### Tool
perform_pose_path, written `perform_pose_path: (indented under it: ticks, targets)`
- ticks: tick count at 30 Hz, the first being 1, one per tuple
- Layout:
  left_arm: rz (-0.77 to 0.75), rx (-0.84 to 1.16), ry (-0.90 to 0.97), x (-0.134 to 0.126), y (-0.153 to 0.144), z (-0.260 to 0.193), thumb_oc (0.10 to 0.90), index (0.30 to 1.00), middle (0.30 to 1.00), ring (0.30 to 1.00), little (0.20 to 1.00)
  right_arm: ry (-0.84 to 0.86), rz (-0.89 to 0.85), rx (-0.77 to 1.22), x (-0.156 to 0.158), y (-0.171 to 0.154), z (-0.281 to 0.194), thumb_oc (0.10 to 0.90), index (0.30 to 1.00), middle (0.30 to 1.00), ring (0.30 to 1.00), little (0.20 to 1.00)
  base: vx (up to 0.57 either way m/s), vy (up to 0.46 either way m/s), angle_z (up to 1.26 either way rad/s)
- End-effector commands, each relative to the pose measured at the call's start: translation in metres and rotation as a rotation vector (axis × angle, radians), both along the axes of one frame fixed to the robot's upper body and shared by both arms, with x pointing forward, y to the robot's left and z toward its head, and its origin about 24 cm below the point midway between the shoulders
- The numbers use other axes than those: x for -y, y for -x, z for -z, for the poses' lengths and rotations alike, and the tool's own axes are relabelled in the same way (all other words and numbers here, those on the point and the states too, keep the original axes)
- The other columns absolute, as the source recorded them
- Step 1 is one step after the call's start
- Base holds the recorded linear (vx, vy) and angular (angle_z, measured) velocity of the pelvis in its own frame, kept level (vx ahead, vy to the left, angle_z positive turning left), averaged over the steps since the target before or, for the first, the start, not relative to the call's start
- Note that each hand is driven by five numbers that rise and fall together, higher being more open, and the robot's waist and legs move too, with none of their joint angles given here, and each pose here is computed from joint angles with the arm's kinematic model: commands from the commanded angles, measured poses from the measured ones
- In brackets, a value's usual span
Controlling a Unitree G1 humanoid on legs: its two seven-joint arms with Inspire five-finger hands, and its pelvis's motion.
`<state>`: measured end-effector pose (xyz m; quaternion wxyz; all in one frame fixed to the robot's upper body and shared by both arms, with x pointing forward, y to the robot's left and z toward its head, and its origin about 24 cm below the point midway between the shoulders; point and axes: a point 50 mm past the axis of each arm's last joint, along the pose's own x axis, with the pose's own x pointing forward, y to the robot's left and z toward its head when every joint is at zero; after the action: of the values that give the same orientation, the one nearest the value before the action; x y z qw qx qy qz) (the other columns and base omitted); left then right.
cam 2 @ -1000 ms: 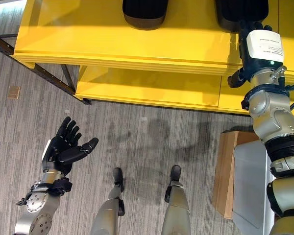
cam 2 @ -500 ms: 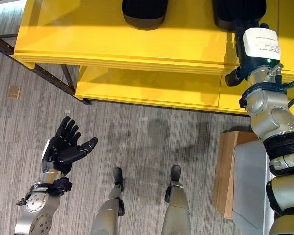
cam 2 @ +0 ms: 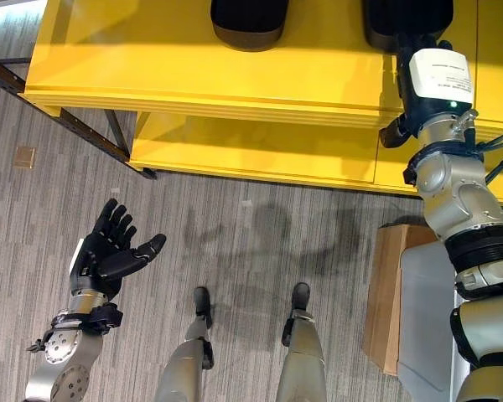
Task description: Move parts from the plastic box to the shelf.
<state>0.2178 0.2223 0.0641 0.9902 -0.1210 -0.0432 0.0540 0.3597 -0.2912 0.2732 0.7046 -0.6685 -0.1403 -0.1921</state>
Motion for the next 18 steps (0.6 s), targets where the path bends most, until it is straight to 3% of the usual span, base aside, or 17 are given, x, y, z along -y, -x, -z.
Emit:
perform_pose_path:
  ticks: [1, 18]
  targets:
    - [-0.016, 0.261, 0.005, -0.0031, -0.0011, -0.0455, 0.900, 1.000, 1.000, 1.000, 1.000, 0.045, -0.035, 0.282, -0.0155, 0.0098, -0.0801, 0.900, 1.000, 1.000, 1.000, 1.000, 0.00, 0.000, 0.00]
    - [-0.028, 0.254, 0.001, -0.0042, -0.0023, -0.0440, 0.900, 1.000, 1.000, 1.000, 1.000, 0.021, -0.070, 0.312, -0.0193, 0.0141, -0.0798, 0.900, 1.000, 1.000, 1.000, 1.000, 0.00, 0.000, 0.00]
